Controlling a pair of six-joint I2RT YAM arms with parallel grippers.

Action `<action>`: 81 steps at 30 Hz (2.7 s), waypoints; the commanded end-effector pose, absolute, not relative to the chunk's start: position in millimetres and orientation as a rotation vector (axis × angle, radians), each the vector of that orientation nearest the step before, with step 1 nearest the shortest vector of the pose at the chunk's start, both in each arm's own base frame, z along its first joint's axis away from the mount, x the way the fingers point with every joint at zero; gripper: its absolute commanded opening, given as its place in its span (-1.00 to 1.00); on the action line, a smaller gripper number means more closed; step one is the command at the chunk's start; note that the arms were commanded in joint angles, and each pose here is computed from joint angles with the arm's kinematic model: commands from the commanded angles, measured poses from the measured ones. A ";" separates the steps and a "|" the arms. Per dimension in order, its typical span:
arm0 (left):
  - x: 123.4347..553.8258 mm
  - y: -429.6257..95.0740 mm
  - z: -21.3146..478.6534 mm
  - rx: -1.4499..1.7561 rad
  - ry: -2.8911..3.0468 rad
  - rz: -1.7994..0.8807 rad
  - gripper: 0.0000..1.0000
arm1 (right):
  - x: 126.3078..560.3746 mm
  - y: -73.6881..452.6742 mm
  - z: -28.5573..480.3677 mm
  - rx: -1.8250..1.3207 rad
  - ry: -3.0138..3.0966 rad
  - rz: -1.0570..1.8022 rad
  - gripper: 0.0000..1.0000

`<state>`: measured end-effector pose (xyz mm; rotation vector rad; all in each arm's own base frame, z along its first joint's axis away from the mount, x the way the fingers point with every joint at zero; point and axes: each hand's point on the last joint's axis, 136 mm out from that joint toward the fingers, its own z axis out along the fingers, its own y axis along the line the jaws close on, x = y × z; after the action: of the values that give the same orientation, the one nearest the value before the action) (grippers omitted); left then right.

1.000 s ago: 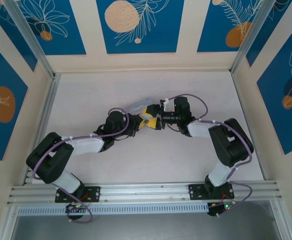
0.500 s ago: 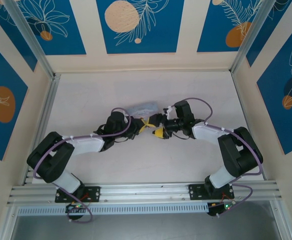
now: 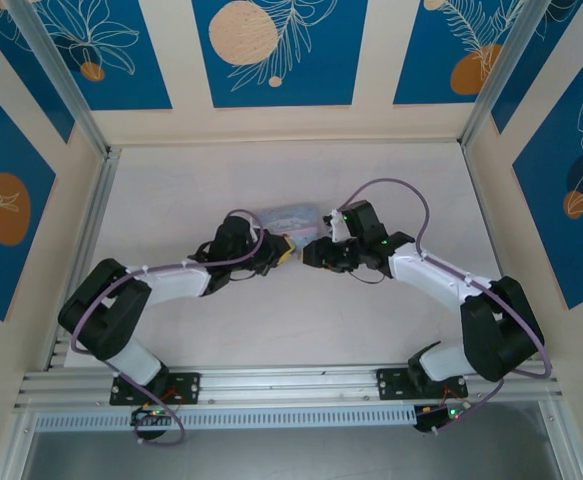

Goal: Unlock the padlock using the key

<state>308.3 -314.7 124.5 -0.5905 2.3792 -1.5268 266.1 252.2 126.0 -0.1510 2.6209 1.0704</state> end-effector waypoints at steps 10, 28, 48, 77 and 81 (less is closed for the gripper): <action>310.0 -329.4 136.1 -0.490 2.434 -1.600 -1.00 | 286.3 239.0 141.8 -0.576 2.369 0.535 -0.20; 310.7 -332.9 139.1 -0.469 2.449 -1.601 -1.00 | 287.2 260.0 127.9 -0.756 2.320 0.458 -0.24; 310.1 -334.1 137.3 -0.463 2.456 -1.605 -1.00 | 304.0 265.8 121.8 -0.730 2.327 0.371 -0.41; 304.2 -329.1 104.2 -0.400 2.552 -1.492 -0.50 | 277.4 235.1 134.4 -0.372 2.428 0.721 0.36; 301.1 -328.0 91.8 -0.385 2.578 -1.469 -0.40 | 271.7 225.2 127.6 -0.212 2.458 0.856 0.43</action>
<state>299.4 -324.5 89.5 -0.4588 2.5841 -1.4591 281.1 222.1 127.6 -0.3369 2.4308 0.6897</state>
